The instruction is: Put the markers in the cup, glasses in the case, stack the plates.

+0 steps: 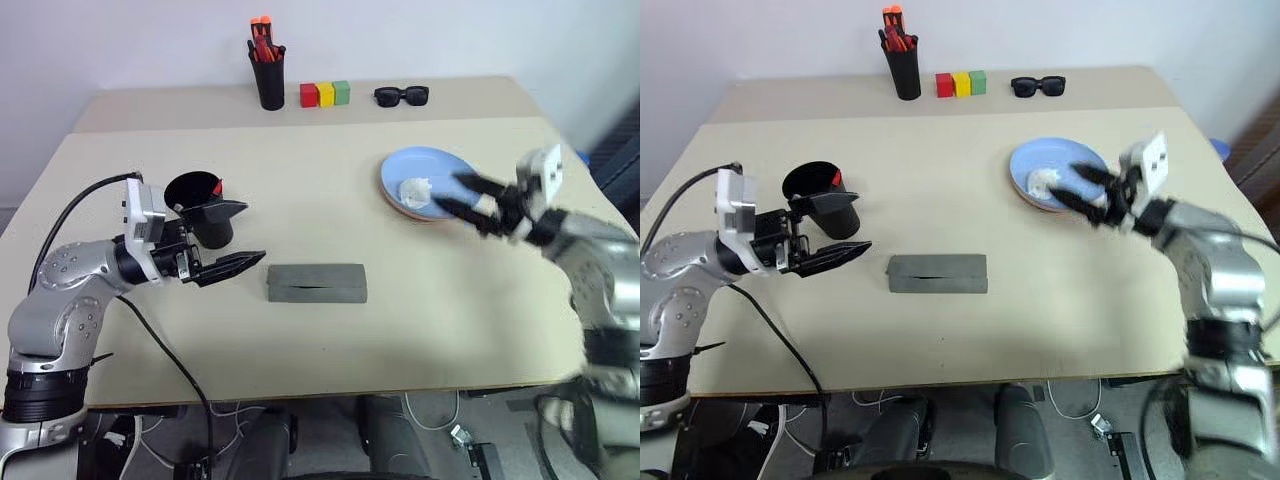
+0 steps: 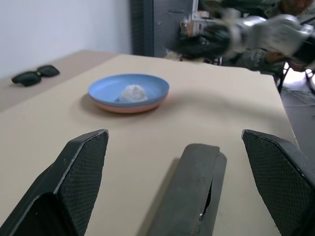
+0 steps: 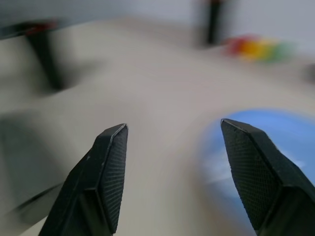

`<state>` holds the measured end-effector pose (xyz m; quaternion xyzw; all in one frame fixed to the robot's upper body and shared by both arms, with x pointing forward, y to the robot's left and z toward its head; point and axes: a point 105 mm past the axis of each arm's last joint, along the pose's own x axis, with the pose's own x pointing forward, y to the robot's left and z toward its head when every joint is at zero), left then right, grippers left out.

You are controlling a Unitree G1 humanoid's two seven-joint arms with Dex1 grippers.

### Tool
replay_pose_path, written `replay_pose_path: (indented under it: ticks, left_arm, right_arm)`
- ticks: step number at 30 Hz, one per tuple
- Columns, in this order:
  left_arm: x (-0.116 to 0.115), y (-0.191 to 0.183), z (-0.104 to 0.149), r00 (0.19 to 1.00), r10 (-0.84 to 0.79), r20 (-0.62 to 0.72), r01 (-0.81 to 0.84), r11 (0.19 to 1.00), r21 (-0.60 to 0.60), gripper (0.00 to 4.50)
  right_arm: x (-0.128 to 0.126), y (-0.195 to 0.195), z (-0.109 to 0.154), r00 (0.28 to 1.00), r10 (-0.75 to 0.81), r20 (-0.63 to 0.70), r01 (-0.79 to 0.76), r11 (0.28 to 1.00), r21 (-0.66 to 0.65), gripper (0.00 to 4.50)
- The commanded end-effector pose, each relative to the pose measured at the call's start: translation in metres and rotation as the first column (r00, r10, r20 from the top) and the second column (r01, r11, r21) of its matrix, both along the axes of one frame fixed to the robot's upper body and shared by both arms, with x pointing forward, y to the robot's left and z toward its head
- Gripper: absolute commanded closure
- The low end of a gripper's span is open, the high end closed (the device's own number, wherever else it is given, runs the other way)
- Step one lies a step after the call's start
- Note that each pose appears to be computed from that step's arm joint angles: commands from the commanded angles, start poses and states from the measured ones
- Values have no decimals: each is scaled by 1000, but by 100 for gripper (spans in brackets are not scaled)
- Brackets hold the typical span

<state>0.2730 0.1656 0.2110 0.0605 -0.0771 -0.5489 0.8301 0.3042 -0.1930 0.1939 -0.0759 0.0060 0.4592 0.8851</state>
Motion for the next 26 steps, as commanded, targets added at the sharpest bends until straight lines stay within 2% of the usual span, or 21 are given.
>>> replay_pose_path:
  ticks: [1, 5, 11, 26]
  left_arm:
    - [-14, -14, 3, 998, -54, 13, 55, 998, -14, 0]
    - [-20, -14, -10, 997, -78, -18, 78, 997, 6, 0]
    - [-16, -20, -9, 995, -100, -8, 100, 995, -3, 0]
    - [-4, -26, -11, 992, -126, 27, 126, 992, -5, 0]
  right_arm:
    - [-24, 10, 22, 993, 98, 61, -99, 995, 4, 148]
    - [-36, 11, 19, 991, 125, 57, -124, 992, -13, 148]
    - [-51, 4, 19, 989, 136, 56, -133, 989, -62, 148]
    - [-55, 0, 23, 993, 107, 56, -102, 990, -94, 148]
